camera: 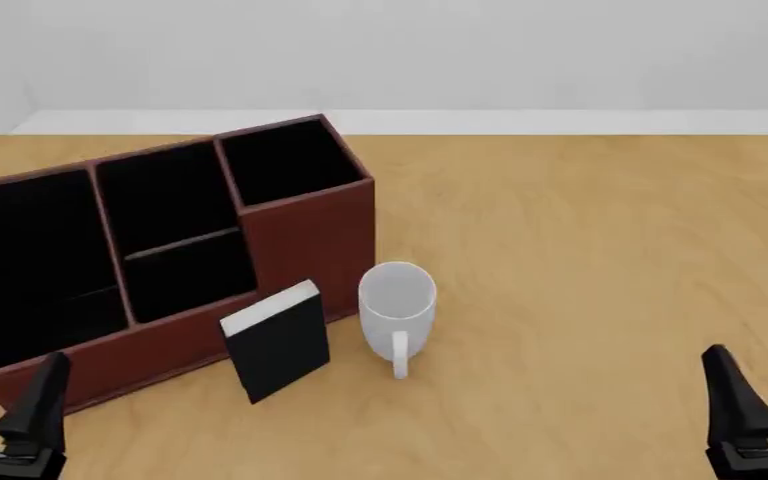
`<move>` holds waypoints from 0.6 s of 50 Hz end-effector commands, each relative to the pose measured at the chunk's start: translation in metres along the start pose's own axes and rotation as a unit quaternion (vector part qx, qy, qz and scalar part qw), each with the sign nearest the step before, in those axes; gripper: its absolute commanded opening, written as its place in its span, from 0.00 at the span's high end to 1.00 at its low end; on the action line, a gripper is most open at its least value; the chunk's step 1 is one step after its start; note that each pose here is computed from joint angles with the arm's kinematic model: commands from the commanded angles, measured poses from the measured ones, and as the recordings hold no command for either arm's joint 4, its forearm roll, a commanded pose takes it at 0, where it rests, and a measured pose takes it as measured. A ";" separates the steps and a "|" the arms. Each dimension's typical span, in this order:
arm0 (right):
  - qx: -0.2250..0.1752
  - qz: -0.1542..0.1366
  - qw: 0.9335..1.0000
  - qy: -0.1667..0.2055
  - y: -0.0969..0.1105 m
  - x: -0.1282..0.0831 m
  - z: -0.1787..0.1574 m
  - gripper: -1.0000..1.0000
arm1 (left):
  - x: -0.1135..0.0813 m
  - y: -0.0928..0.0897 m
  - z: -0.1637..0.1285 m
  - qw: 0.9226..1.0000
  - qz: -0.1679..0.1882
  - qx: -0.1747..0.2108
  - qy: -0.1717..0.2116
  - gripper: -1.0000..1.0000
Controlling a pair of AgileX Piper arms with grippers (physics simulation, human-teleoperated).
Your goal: Pick up the book and place it in the front compartment of the caddy.
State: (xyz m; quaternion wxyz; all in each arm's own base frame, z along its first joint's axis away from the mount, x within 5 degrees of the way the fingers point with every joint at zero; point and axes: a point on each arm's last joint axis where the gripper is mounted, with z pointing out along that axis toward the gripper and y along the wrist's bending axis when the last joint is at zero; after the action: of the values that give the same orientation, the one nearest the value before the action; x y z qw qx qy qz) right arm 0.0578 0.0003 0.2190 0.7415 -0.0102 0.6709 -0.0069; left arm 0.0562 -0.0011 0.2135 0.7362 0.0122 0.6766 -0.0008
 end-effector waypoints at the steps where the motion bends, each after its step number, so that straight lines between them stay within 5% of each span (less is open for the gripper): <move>1: 0.003 0.012 1.000 0.007 0.000 0.004 -0.002 0.00 | -0.005 -0.001 0.000 1.000 -0.013 0.009 -0.006 0.00; 9: 0.003 0.011 1.000 0.006 0.000 0.004 -0.002 0.00 | -0.022 -0.008 0.007 0.997 -0.028 0.071 0.009 0.00; 20: 0.003 0.011 1.000 0.006 0.000 0.004 -0.002 0.00 | -0.072 -0.021 0.018 0.987 0.021 0.160 0.015 0.00; 30: 0.002 0.012 1.000 0.007 0.000 0.004 -0.002 0.00 | -0.095 -0.046 0.070 0.972 0.065 0.199 0.105 0.00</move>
State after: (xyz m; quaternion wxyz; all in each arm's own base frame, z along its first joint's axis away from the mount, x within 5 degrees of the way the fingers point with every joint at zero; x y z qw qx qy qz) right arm 0.0563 0.0001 0.2150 0.7373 -0.0012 0.6755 -0.0006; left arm 0.0846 -0.0282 0.2885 0.6867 0.1415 0.7078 -0.0857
